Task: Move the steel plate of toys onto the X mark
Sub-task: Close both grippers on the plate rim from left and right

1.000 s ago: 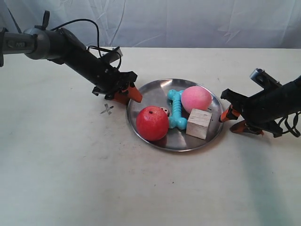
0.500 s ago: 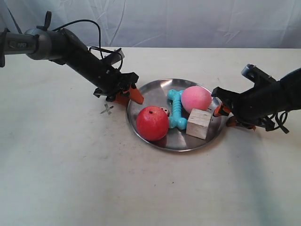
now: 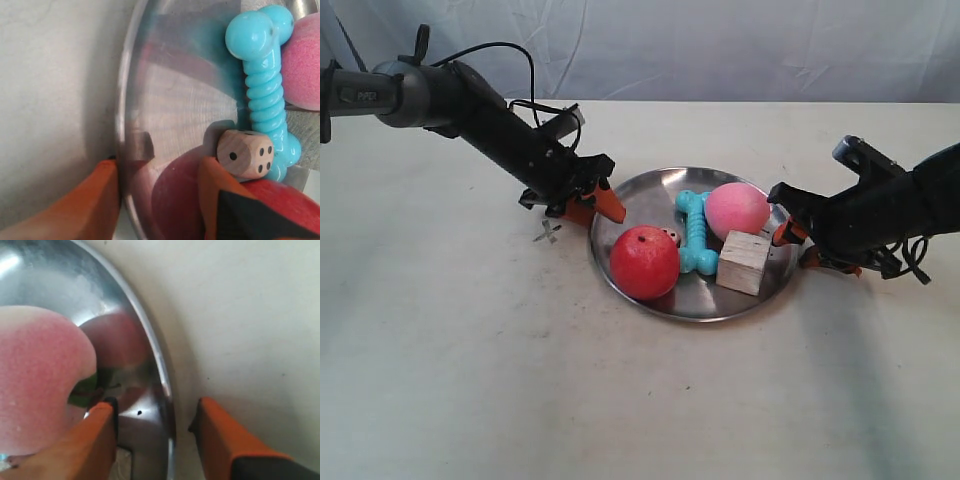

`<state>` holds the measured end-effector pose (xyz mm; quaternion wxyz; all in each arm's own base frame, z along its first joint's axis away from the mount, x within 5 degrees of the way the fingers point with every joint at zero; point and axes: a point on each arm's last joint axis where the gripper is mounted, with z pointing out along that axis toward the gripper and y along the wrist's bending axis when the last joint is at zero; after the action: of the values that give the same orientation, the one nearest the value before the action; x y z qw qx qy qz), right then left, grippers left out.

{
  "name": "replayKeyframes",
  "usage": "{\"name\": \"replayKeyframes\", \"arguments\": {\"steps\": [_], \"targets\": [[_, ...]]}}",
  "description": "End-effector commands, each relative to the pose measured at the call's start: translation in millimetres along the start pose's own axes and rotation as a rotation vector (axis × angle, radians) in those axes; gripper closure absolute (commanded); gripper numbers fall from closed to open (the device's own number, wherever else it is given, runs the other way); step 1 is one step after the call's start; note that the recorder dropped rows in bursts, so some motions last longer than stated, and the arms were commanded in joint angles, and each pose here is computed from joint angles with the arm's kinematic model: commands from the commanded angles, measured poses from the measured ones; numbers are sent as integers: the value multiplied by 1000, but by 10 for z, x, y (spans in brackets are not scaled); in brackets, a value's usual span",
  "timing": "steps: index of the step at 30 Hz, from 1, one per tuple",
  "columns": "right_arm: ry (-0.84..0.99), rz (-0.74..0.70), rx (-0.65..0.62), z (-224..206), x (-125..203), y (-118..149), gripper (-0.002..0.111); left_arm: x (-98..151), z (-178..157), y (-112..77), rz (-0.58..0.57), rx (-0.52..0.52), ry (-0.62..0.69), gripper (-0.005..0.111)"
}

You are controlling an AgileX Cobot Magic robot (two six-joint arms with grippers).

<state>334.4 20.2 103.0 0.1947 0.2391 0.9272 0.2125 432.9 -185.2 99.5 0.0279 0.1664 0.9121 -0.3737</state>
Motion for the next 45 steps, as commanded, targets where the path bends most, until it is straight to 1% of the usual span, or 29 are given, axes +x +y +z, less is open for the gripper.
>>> {"name": "replayKeyframes", "arguments": {"steps": [1,6,11,16,18,21,22,24,27,28,29,38,42,45], "targets": [[-2,14,-2,17,10,6,61,83,123,68,8,-28,70,59],[3,4,-4,27,32,34,61,83,123,68,8,-28,70,59],[44,-21,5,136,114,32,61,83,123,68,8,-28,70,59],[84,25,26,297,199,-32,61,85,123,67,8,-27,72,59],[91,33,33,339,223,-44,63,85,123,67,8,-27,72,60],[93,37,35,352,235,-39,72,88,122,67,5,-27,75,65],[92,40,35,352,233,-40,75,90,122,70,7,-30,77,69],[91,45,34,352,232,-39,87,93,122,74,10,-35,80,78],[94,47,29,352,236,-35,106,94,122,76,11,-37,81,98],[95,49,28,352,236,-34,109,93,122,75,10,-35,80,105],[97,49,26,352,238,-32,109,92,122,73,9,-34,79,107],[206,56,-92,332,320,87,109,140,202,-28,-49,-25,131,107],[228,52,-117,325,329,116,109,166,228,-57,-77,-32,158,107],[250,43,-137,317,341,139,109,189,224,-71,-81,-18,184,107]]}}
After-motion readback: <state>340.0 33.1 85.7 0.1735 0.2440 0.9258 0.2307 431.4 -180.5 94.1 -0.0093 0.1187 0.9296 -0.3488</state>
